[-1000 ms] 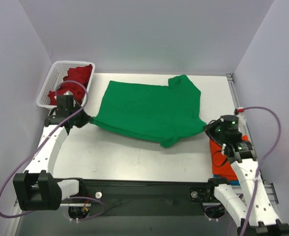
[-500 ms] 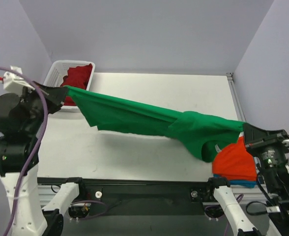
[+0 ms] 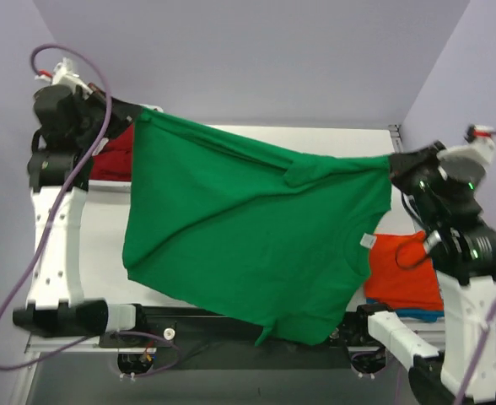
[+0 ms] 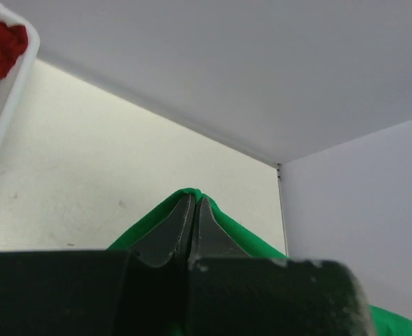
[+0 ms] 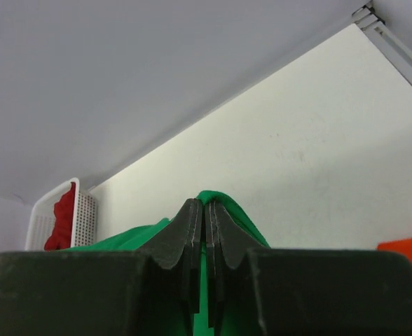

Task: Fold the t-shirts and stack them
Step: Flatten out the tshirt

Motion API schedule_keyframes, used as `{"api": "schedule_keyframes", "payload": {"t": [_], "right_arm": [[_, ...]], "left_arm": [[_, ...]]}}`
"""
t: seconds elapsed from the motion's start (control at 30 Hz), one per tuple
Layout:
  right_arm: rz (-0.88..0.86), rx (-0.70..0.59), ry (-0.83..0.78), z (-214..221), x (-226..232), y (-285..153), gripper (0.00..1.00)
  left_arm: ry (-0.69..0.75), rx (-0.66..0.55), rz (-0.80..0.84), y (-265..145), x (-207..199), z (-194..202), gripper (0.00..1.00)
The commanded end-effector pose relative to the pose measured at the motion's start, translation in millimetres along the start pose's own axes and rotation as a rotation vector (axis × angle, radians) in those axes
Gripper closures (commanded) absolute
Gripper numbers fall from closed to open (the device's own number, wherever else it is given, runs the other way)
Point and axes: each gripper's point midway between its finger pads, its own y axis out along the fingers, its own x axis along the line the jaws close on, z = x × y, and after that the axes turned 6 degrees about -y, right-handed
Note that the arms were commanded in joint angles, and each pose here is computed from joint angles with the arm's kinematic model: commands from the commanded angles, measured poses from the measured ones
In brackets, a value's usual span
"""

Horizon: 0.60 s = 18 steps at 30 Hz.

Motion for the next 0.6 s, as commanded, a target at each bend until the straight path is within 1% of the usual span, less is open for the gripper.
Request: {"api": "schedule_keyframes", "payload": {"t": [0.0,0.03,0.07,0.1,0.13,0.17,0.2,0.23,0.27,0.37,0.4,0.43,0.47,0.53,0.57], "right_arm": [[-0.080,-0.115,0.003,-35,38,66,1.00],[-0.095,-0.112,0.004,-36,47,91,1.00],[-0.109,-0.123,0.006,-42,54,101,1.00],[-0.133,-0.157,0.009,-57,63,104,1.00],[-0.134,-0.149,0.006,-57,68,123,1.00],[-0.143,-0.168,0.008,-66,74,130,1.00],[-0.163,-0.213,0.019,-88,83,126,1.00],[-0.159,-0.204,0.017,-87,84,140,1.00],[-0.164,-0.213,0.024,-93,85,143,1.00],[-0.160,-0.217,0.057,-102,82,156,1.00],[-0.180,-0.194,0.063,-97,84,158,1.00],[-0.159,-0.151,0.066,-79,75,167,1.00],[-0.144,-0.127,0.079,-69,68,172,1.00],[-0.123,-0.084,0.096,-47,54,171,1.00],[-0.068,-0.025,0.121,-17,29,182,1.00]], "left_arm": [[0.002,-0.045,0.114,56,-20,-30,1.00],[0.006,-0.050,0.135,66,-26,-36,1.00],[-0.007,-0.021,0.105,95,-11,-33,1.00],[0.012,-0.063,0.160,93,-35,-54,1.00],[0.015,-0.068,0.168,101,-38,-61,1.00],[-0.006,-0.022,0.123,128,-19,-53,1.00],[-0.001,-0.038,0.137,131,-24,-64,1.00],[0.019,-0.090,0.194,120,-48,-87,1.00],[-0.003,-0.074,0.179,138,-37,-86,1.00],[-0.031,-0.066,0.194,143,-34,-96,1.00],[-0.034,-0.060,0.188,143,-30,-95,1.00],[-0.054,-0.022,0.137,156,-8,-82,1.00],[-0.038,-0.029,0.147,150,-11,-82,1.00],[-0.056,0.010,0.111,154,9,-64,1.00],[-0.077,0.040,0.065,154,31,-45,1.00]]}}
